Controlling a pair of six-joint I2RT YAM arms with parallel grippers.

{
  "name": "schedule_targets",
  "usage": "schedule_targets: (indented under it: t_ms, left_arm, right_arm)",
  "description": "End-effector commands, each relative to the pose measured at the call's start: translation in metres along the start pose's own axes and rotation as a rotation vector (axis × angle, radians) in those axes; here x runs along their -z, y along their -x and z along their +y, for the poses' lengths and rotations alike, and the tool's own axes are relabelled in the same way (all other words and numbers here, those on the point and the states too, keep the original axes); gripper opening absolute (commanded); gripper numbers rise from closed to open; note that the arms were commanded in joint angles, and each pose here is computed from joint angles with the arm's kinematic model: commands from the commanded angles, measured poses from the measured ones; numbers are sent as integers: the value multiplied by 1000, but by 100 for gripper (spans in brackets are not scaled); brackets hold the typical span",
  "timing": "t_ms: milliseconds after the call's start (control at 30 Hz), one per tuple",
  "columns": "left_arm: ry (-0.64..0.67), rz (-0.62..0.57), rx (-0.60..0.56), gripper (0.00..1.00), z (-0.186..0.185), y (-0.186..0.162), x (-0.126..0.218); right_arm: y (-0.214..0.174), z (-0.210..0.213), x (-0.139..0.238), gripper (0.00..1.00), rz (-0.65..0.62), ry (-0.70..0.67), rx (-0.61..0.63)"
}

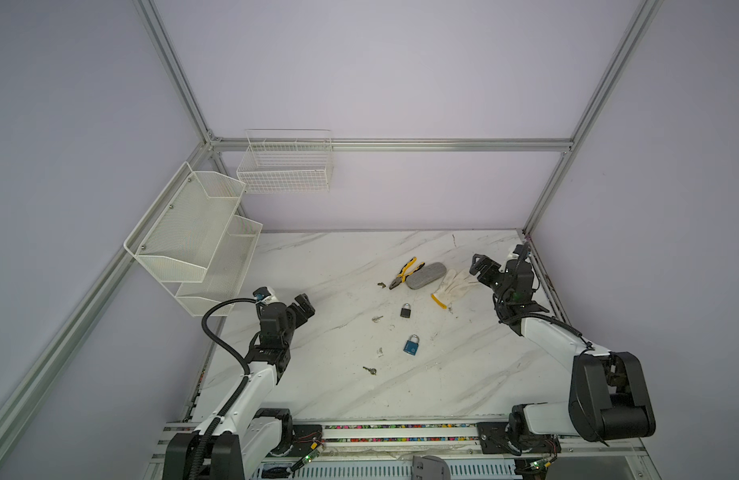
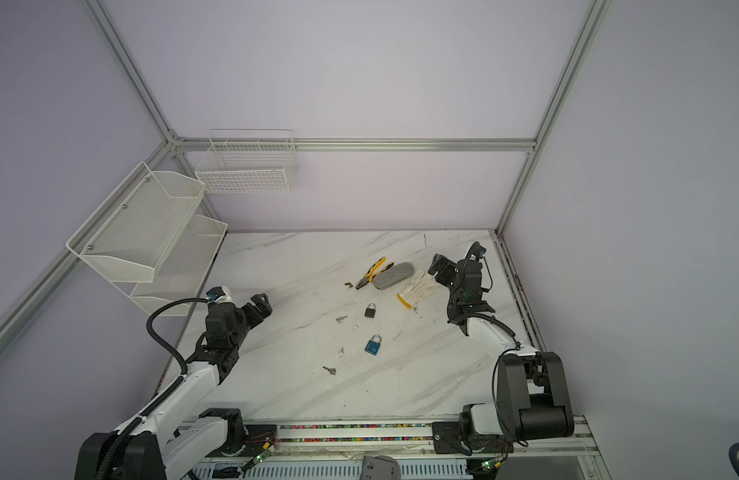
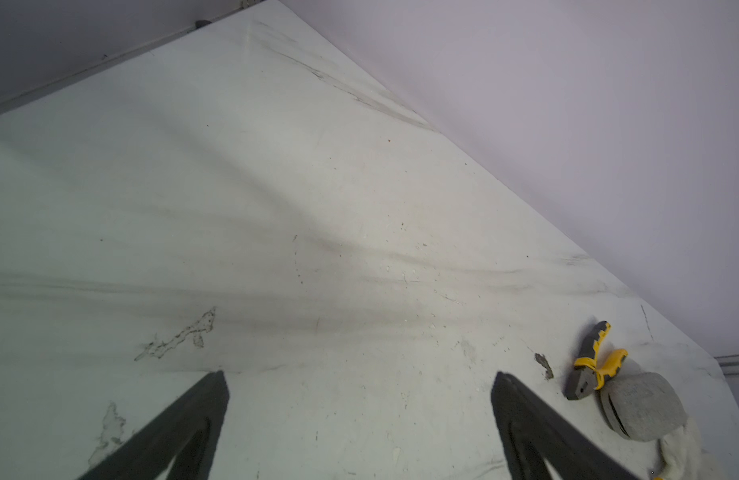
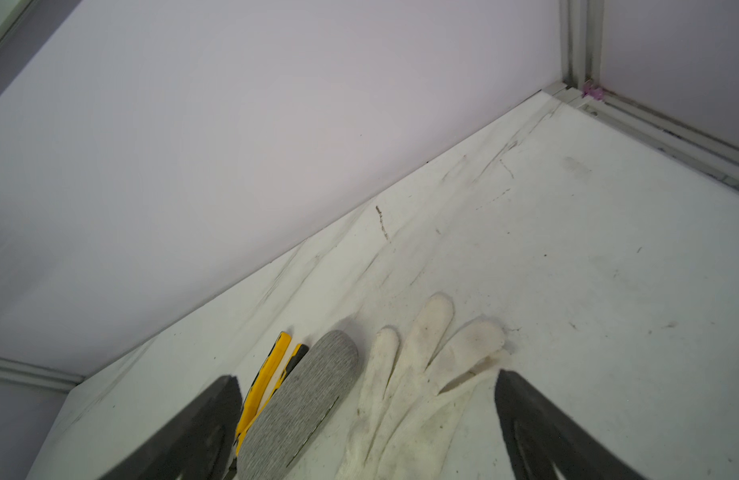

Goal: Unlock with the key
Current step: 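Move the right gripper toward the silver key while the left arm lifts forward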

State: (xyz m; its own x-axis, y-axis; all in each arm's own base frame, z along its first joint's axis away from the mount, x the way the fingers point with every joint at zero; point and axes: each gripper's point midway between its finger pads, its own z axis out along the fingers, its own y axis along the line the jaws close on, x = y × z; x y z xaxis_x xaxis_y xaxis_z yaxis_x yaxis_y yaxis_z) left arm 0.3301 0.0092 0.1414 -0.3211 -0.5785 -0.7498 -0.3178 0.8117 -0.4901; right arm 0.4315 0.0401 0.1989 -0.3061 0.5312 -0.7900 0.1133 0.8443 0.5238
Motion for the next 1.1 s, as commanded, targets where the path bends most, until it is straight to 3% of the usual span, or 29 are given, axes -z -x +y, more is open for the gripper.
schedule_targets:
  t_ms: [0, 300, 533, 800, 1067]
  left_arm:
    - [-161, 6, 54, 100, -43, 22, 16]
    - [-214, 146, 40, 100, -58, -26, 40]
    - [-225, 216, -15, 100, -66, -59, 70]
    - [-199, 261, -3, 100, -51, -76, 93]
    - [-153, 335, 12, 100, -33, -93, 104]
  right_arm:
    - [-10, 26, 11, 97, 92, 64, 26]
    - [-65, 73, 29, 97, 281, 105, 157]
    - [-136, 115, 57, 97, 470, 162, 254]
    - [-227, 159, 103, 97, 643, 200, 373]
    - [-301, 183, 148, 96, 742, 210, 406]
